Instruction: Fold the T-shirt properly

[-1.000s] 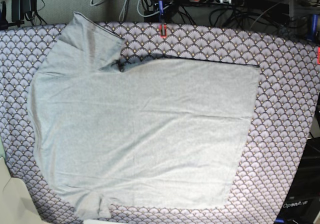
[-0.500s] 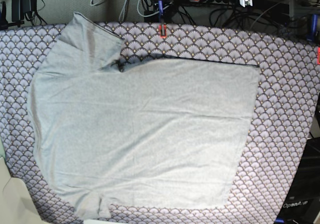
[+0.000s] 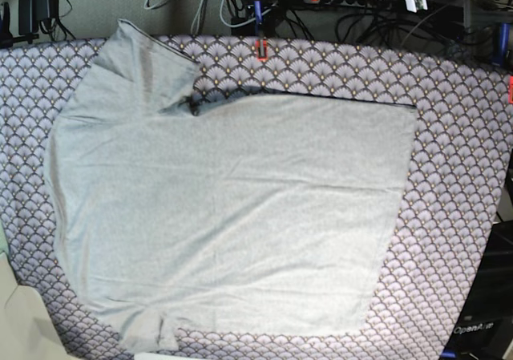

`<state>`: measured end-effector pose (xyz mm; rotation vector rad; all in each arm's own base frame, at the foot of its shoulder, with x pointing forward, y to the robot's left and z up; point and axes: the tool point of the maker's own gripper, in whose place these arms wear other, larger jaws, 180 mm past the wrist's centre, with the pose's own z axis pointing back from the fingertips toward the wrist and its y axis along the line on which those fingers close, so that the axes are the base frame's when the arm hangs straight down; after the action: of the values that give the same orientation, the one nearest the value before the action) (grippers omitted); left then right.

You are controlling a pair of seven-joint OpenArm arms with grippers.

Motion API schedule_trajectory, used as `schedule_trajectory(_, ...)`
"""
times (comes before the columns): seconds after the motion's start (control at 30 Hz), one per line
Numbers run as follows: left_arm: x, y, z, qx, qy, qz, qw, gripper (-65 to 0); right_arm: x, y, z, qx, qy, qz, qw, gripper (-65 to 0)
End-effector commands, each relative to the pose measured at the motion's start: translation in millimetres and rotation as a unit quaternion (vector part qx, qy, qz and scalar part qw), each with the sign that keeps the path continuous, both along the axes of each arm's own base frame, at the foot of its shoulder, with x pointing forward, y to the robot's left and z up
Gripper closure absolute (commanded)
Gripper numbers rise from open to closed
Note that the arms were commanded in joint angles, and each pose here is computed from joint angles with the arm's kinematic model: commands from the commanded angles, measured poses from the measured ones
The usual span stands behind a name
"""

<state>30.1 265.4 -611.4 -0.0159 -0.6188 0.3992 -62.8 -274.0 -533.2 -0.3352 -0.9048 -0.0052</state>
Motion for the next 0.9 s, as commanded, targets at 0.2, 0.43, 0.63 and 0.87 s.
schedule_trajectory(0.2, 46, 23, 48, -0.009, -0.195, 0.103, 0.975, 0.0, 3, -5, 15, -0.007, -0.034, 0.011, 0.9993, 0.0)
schedule_trajectory(0.43, 179, 54, 146, 0.017, -0.504, 0.286, 0.815, 0.0, 16, 5, 51, 0.004, -0.107, 0.044, 0.9933, 0.0)
schedule_trajectory(0.63, 174, 86, 157, 0.045, -0.539, 0.447, 0.713, 0.0, 20, 4, 92, -0.001, -0.152, 0.045, 0.9873, -2.5)
schedule_trajectory(0.87, 141, 59, 131, 0.038, -0.498, 0.447, 0.742, 0.0, 33, 14, 113, 0.015, -0.166, 0.050, 0.9848, -2.6)
